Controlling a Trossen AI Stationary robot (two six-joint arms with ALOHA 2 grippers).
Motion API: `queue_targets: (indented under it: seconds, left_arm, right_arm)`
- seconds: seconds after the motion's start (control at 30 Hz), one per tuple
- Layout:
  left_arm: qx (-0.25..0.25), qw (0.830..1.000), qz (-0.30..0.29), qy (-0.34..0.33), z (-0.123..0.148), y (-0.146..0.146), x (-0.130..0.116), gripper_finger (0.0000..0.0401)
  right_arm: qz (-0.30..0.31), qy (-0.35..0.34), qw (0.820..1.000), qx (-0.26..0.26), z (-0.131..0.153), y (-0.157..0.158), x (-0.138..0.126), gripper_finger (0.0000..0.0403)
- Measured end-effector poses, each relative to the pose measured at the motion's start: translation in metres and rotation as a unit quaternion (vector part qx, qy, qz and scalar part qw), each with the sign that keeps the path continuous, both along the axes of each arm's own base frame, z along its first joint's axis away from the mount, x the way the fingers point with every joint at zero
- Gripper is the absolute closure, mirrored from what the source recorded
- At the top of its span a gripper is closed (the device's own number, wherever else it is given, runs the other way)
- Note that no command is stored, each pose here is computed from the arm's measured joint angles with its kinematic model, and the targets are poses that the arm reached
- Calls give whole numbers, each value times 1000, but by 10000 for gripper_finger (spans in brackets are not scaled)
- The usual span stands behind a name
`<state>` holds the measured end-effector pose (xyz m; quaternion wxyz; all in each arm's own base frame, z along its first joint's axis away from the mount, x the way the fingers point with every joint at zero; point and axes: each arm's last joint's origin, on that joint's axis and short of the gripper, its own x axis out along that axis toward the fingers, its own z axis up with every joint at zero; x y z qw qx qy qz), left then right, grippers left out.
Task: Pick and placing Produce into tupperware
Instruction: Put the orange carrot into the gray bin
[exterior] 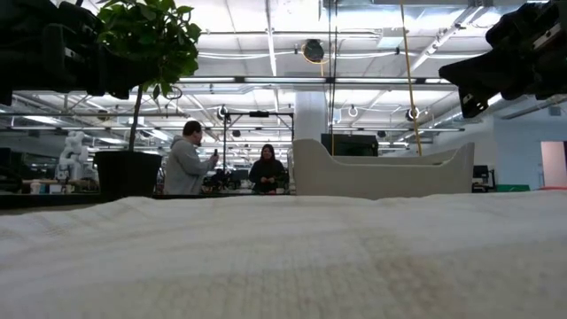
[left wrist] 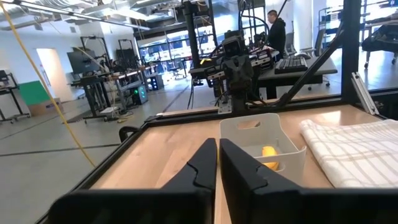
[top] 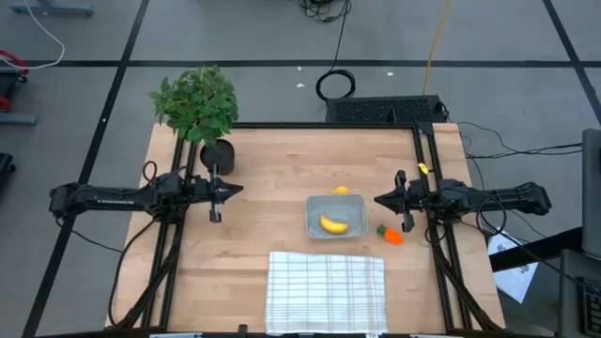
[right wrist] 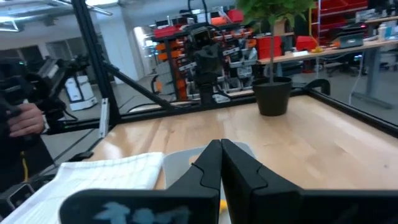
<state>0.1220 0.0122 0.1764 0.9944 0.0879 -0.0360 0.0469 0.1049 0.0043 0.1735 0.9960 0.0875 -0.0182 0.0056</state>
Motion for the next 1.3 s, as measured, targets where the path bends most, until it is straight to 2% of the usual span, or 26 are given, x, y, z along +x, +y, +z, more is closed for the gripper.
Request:
queue_targets:
  seconds: [0.2,0.53,0.97,1.3]
  left_arm:
    - [0,1000,0,0,0,0,0,375]
    - [0,1000,0,0,0,0,0,375]
    - [1,1000,0,0,0,0,0,375]
    - [3,1000,0,0,0,0,0,375]
  right_arm:
    - [22,21,1000,2,-1,1,0,403]
    - [25,20,999,-3,25,1,0,403]
    - [24,94,995,-5,53,2,9,403]
    - [24,115,993,0,56,2,15,403]
